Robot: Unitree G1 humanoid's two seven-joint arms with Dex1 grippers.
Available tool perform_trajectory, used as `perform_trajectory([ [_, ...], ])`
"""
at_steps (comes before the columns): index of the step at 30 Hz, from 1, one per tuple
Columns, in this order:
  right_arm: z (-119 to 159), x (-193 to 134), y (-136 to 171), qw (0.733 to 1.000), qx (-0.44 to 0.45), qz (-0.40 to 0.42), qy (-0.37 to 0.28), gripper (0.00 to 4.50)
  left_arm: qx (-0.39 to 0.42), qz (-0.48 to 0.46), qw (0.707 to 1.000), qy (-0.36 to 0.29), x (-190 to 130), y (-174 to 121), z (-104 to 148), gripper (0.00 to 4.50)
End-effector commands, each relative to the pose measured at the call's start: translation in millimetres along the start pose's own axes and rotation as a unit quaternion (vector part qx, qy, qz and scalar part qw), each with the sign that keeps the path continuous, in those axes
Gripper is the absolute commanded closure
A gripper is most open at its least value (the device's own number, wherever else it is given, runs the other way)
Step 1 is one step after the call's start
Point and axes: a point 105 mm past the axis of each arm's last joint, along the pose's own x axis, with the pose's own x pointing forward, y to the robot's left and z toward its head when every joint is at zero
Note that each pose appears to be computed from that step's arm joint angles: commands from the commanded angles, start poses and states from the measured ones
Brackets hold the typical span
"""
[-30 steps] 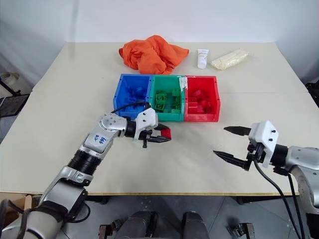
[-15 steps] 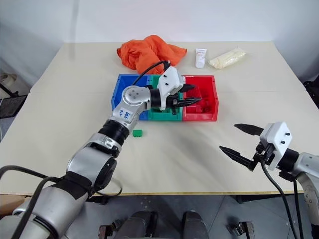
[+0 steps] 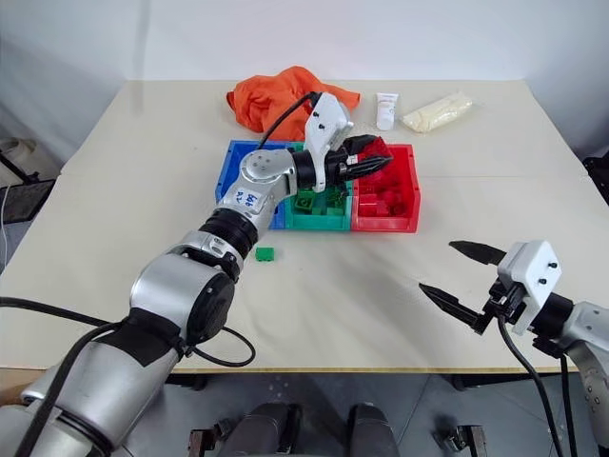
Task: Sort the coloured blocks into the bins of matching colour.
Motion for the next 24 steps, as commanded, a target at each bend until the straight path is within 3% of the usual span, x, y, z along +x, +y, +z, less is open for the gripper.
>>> perform_trajectory([
  [1, 10.7, 3.2, -0.7, 1.000, -0.018, 0.002, -0.020, 0.00, -0.004, 0.017, 0.999, -0.046, -6.0, 12.5, 24.2, 3.01],
  [12, 13.9, 8.8, -11.6, 0.999, -0.021, 0.012, -0.023, 0.00, -0.018, 0.020, 0.998, -0.053, -34.3, 28.7, 21.5, 3.01],
  [24, 11.0, -1.9, -5.4, 0.999, -0.015, -0.017, -0.024, 0.00, -0.001, -0.020, 1.000, -0.004, 4.1, -0.7, 15.6, 3.01],
])
